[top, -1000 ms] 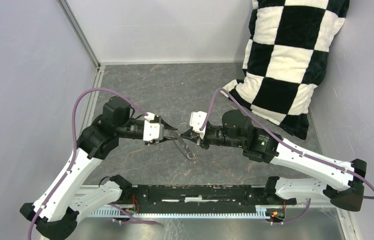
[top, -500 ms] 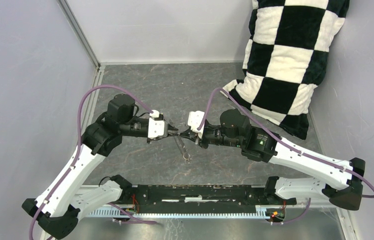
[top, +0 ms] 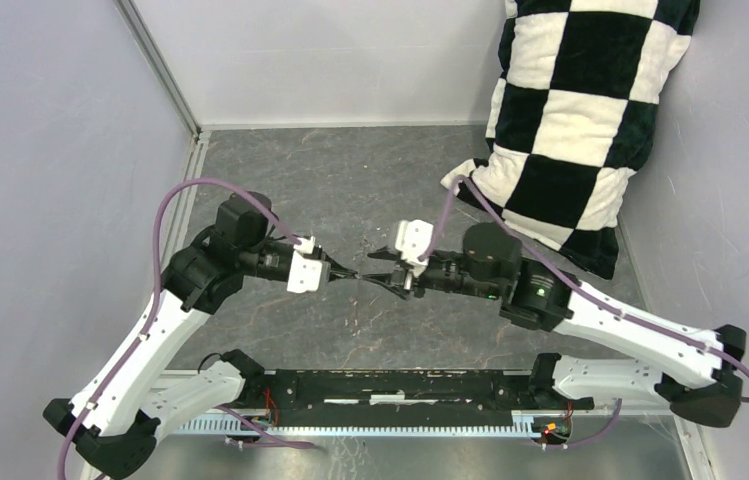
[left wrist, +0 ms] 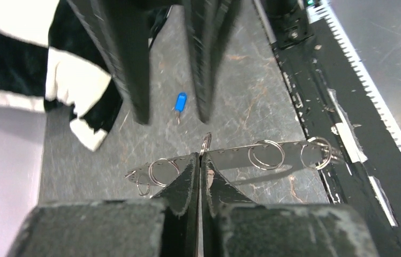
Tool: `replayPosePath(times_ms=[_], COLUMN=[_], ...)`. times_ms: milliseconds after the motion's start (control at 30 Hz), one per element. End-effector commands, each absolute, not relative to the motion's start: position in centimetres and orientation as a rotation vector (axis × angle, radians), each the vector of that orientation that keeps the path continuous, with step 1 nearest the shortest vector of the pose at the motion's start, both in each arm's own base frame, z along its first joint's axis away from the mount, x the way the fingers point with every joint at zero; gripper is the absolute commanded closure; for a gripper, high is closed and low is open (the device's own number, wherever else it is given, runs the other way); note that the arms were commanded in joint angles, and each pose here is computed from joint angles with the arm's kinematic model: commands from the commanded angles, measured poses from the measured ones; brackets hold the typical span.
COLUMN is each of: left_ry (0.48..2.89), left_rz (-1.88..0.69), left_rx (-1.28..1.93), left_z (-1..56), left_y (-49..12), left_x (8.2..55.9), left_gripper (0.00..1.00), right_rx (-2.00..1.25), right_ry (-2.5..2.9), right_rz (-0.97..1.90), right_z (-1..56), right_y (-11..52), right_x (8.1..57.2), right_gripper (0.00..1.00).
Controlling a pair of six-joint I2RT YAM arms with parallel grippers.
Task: Put the keys on the keyring
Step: Adjust the keyring.
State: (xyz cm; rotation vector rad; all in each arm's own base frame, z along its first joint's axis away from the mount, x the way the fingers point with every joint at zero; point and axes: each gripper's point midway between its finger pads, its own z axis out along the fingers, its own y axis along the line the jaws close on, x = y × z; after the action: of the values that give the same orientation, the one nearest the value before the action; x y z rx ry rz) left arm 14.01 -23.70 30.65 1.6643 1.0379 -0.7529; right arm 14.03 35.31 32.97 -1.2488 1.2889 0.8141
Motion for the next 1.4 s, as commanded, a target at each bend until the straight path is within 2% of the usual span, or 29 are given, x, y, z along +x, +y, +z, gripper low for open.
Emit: replayPosePath(times_ms=[0,233,667,1367], left_ry=[0.683,0.527,0.462,0.615], left_rz=[-0.799,-0.899,-0.999,-1.255], left_rx=[1.731,1.710,1.685,1.616], left_z=[33.8,37.6,40.4,42.6], left_y=[-24.1,-24.6,-24.3,-24.8], left_x=[10.5,8.5,6.5,5.9], left_gripper=[0.98,0.98,0.98,0.98], right_rx=[-1.063,-0.961,-1.021,-0.986], right_ry=[1.166,1.160,1.040,0.806], right_rz=[0.810,0.765,0.885,1.059], right_z=[38.4,39.0,40.6,43.7], right_y=[32.3,29.6,30.3,29.3], right_x=[13.9,14.3,11.8,8.0], right_gripper=[0.52,0.49,0.51,0.54])
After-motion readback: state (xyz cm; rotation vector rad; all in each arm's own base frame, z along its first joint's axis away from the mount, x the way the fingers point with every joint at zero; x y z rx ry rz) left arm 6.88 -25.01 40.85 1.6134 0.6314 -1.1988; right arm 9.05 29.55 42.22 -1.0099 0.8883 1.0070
